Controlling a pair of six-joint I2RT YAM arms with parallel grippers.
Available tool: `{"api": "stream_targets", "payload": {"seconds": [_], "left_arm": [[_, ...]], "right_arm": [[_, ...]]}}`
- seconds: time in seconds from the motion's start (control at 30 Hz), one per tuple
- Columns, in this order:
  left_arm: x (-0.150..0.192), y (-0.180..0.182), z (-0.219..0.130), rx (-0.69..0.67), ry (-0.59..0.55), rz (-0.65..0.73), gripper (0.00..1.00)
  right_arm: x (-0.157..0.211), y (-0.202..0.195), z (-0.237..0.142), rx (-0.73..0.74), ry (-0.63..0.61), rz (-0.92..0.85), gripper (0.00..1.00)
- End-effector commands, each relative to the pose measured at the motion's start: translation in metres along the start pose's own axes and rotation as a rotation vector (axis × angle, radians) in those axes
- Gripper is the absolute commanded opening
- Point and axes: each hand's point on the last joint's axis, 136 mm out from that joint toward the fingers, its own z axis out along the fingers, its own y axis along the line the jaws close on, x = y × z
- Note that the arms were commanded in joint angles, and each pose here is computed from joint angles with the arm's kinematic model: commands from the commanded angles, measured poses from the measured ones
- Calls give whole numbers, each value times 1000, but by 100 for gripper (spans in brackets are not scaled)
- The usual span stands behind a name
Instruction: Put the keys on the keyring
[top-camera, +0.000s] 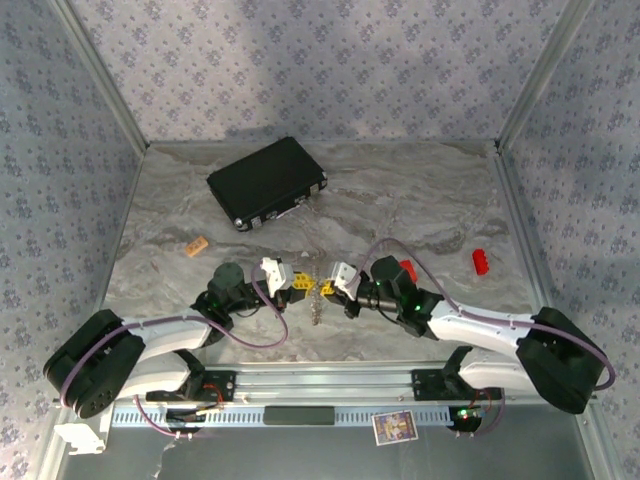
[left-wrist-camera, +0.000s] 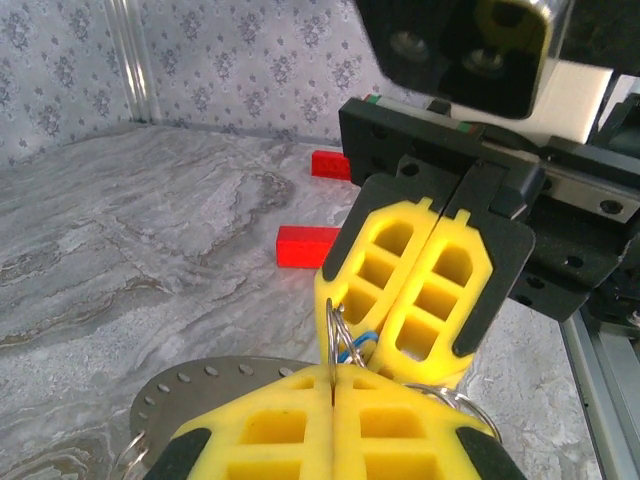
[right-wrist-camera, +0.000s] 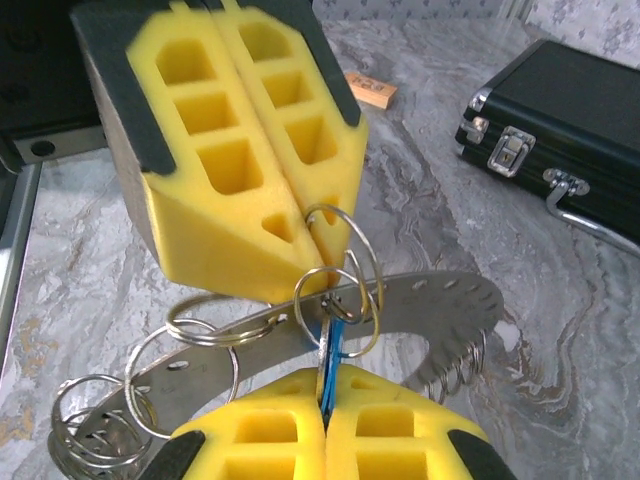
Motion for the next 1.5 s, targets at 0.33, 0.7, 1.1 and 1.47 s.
{"api": "stream_targets", "payload": {"seconds": [0.33,0.7,1.1,1.47], "left_arm": [[-17,-5,-2,10,-63,54,0],[-16,-6,-1,21,-53,57,0],[-17,-9,0,47,-55,53,0],[-16,-10,0,53,-55,53,0]], "right_arm": [[-3,10,-1,-45,41,-16,19],[-18,0,-38,-48,-44,57,34],[-57,-1,-24,-161,-131,72,28],[-41,-11,-9,-116,-57,63,20]]}}
